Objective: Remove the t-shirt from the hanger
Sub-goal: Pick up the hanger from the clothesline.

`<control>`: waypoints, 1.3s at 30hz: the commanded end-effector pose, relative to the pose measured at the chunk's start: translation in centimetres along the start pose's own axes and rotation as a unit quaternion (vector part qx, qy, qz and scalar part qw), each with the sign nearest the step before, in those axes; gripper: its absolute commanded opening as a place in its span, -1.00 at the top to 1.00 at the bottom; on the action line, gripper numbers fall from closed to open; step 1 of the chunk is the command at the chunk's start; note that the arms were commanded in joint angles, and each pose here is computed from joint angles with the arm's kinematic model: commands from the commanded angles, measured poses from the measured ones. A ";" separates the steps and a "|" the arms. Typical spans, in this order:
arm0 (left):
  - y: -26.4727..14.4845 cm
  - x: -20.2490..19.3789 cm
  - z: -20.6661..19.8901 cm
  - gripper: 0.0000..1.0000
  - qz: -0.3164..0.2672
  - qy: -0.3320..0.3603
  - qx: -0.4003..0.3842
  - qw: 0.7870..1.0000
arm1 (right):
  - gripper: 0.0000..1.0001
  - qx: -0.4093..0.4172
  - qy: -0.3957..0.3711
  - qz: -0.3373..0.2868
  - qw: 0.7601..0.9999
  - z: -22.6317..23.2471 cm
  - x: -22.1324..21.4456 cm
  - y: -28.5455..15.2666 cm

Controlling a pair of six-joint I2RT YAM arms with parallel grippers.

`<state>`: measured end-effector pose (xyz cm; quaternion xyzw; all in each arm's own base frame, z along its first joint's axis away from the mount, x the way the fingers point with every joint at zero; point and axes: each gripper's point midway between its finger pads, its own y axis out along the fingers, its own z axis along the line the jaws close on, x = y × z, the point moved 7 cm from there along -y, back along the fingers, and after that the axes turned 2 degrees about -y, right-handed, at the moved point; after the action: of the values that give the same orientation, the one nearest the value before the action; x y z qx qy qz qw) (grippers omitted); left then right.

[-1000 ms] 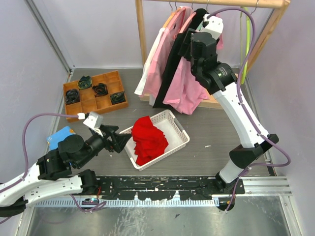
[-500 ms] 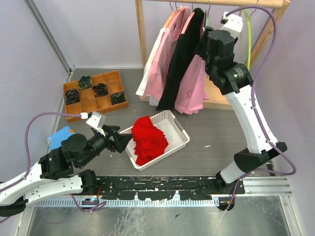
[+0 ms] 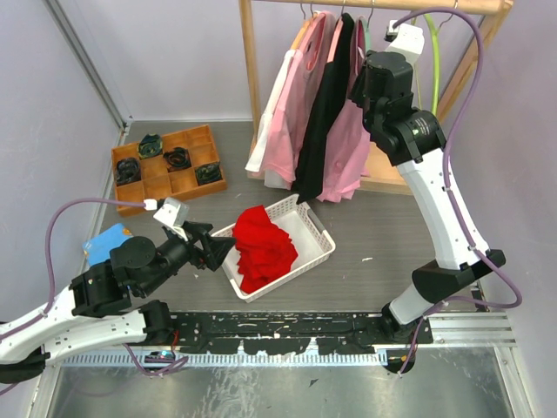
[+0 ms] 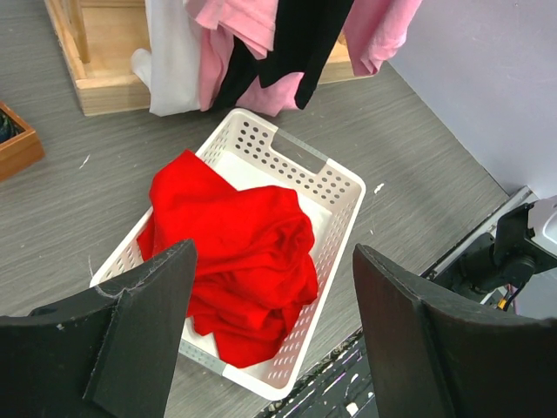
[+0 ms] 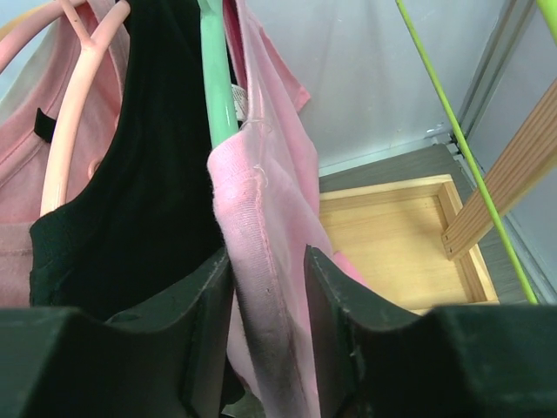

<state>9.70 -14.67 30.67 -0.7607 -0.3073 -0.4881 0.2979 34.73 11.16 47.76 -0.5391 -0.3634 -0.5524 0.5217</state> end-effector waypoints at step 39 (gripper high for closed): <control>-0.4 1.0 0.0 -0.61 -0.027 -0.010 -0.002 1.000 | 0.72 -0.033 -0.053 -0.045 0.997 0.5 3.1 1.8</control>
<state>9.63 -14.30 30.93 -0.7597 -0.3149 -0.4878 0.2928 37.76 11.75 48.02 -0.5854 -0.3918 -0.5213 0.4817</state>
